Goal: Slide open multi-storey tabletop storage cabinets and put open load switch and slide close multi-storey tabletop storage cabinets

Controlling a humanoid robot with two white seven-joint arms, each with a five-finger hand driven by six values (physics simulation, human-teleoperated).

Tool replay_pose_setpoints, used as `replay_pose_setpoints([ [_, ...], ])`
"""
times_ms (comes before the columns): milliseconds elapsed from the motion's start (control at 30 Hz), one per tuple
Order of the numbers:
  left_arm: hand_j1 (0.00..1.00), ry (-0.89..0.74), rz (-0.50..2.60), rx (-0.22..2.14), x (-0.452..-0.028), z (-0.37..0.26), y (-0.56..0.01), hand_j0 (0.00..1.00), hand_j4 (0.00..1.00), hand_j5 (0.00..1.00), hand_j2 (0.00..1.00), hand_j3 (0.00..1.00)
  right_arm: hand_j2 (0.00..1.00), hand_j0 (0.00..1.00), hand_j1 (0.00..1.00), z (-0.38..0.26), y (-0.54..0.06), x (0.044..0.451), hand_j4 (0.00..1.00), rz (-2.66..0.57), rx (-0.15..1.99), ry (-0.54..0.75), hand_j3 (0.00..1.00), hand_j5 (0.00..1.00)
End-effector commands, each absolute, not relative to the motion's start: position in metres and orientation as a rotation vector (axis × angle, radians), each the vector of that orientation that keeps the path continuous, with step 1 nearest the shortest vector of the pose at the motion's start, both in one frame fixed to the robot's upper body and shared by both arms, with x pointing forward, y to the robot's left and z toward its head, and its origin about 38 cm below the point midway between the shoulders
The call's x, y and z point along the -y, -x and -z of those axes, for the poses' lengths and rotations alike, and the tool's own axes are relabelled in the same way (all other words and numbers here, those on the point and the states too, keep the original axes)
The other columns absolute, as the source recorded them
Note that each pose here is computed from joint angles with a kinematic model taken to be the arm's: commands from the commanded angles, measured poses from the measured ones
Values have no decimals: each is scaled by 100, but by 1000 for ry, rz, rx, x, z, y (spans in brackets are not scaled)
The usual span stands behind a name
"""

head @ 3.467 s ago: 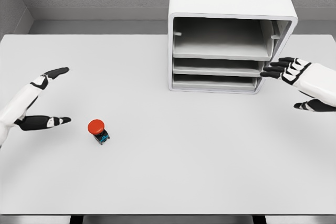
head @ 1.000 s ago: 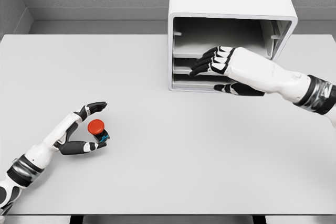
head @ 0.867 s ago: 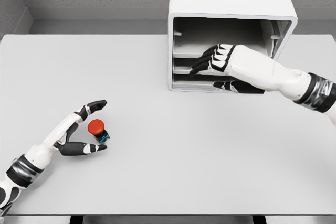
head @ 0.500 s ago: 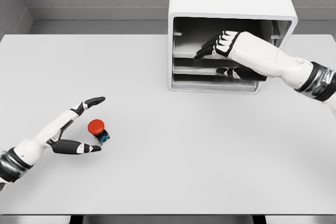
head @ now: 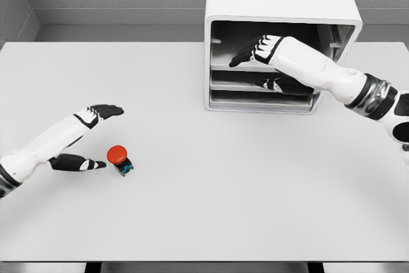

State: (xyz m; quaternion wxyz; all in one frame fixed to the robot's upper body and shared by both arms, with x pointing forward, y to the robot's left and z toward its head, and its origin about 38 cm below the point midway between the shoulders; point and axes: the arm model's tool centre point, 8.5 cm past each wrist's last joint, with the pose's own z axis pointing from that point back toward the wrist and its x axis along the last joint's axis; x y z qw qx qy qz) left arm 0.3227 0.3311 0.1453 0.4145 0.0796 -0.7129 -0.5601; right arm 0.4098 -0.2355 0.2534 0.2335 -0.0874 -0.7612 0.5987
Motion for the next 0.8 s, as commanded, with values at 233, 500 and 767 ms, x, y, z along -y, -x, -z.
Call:
replay_pose_setpoints([
  [233, 100, -253, 1572, 1744, -321, -139, -316, 100, 100, 100, 100, 100, 73, 73, 73, -233, -427, 241, 73, -1568, 2026, 247, 73, 73],
  [500, 100, -178, 1784, 1525, -325, -133, -319, 100, 100, 100, 100, 100, 74, 74, 74, -213, -438, 235, 74, -1531, 1985, 240, 74, 74],
  [767, 100, -248, 1781, 1562, -327, -149, -337, 100, 100, 100, 100, 100, 76, 76, 76, -202, -445, 240, 76, -1499, 1951, 242, 76, 76],
])
